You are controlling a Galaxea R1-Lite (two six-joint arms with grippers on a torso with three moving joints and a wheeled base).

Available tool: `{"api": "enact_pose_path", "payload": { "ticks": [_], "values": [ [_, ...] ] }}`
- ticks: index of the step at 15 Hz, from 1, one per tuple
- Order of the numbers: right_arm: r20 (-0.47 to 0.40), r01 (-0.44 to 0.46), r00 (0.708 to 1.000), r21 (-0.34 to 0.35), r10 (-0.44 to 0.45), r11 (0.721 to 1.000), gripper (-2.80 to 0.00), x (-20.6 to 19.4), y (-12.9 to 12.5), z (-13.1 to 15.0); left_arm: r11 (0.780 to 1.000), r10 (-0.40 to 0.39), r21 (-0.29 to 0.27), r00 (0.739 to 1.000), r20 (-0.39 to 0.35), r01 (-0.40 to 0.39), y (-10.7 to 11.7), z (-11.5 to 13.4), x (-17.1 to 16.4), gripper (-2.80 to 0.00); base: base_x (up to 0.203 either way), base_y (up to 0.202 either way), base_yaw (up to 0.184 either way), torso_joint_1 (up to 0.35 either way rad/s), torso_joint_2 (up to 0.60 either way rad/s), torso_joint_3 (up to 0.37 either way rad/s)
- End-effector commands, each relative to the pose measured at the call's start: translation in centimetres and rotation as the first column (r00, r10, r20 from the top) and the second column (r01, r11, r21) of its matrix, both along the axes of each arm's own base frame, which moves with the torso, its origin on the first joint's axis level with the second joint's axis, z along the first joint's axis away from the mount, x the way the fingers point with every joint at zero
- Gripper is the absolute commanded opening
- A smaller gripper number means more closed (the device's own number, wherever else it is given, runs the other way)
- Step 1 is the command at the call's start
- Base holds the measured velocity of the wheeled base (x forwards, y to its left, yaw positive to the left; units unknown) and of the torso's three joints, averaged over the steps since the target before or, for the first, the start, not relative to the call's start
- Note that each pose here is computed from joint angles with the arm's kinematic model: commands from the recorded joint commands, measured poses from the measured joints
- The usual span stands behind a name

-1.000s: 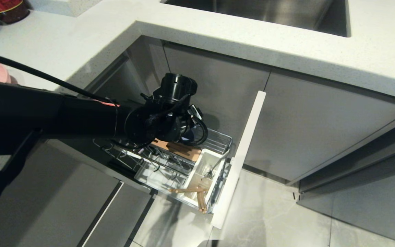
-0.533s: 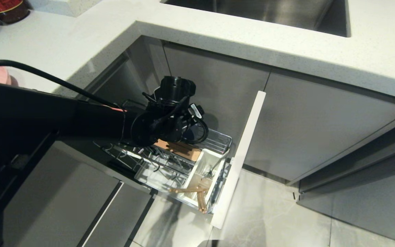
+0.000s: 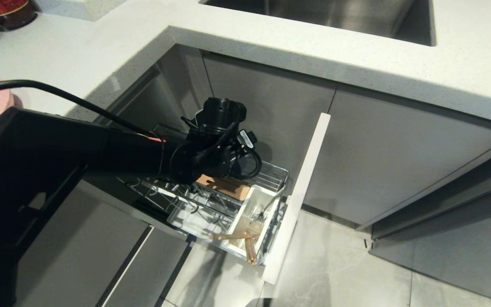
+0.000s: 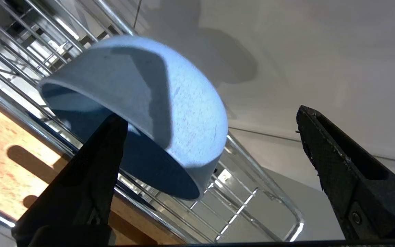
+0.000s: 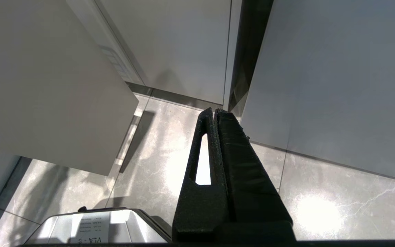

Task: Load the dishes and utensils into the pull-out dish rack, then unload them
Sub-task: Take the bowl out of the cupboard

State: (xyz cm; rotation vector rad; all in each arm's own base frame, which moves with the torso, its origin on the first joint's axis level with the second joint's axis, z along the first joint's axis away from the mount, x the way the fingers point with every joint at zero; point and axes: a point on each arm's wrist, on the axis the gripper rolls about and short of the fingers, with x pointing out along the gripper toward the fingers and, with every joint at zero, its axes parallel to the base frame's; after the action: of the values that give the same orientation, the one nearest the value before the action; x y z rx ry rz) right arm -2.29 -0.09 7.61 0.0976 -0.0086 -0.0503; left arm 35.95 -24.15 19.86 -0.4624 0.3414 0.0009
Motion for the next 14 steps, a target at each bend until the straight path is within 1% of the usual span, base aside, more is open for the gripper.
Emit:
{"api": "enact_pose_path", "payload": {
  "ticks": [1,4,5,14],
  "values": [
    [0.005,0.000,1.000,0.001,0.000,1.000,-2.80,-0.03,0.00,-0.01,1.000,0.004,0.007,1.000,-0.012,-0.004,-0.31,-0.84,0.44,0.00,0.000,0.000,0.000,0.000,0.00,0.000],
    [0.005,0.000,1.000,0.001,0.000,1.000,-2.80,-0.03,0.00,-0.01,1.000,0.003,0.015,1.000,-0.013,-0.003,-0.38,-0.99,0.55,0.00,0.000,0.000,0.000,0.000,0.00,0.000],
    [0.005,0.000,1.000,0.001,0.000,1.000,-2.80,-0.03,0.00,-0.01,1.000,0.003,0.019,1.000,-0.013,-0.002,-0.35,-0.99,0.57,-2.80,0.000,0.000,0.000,0.000,0.00,0.000],
    [0.005,0.000,1.000,0.001,0.000,1.000,-2.80,-0.03,0.00,-0.01,1.000,-0.002,0.024,1.000,-0.019,0.002,-0.42,-1.11,0.37,-2.80,0.000,0.000,0.000,0.000,0.00,0.000]
  ]
}}
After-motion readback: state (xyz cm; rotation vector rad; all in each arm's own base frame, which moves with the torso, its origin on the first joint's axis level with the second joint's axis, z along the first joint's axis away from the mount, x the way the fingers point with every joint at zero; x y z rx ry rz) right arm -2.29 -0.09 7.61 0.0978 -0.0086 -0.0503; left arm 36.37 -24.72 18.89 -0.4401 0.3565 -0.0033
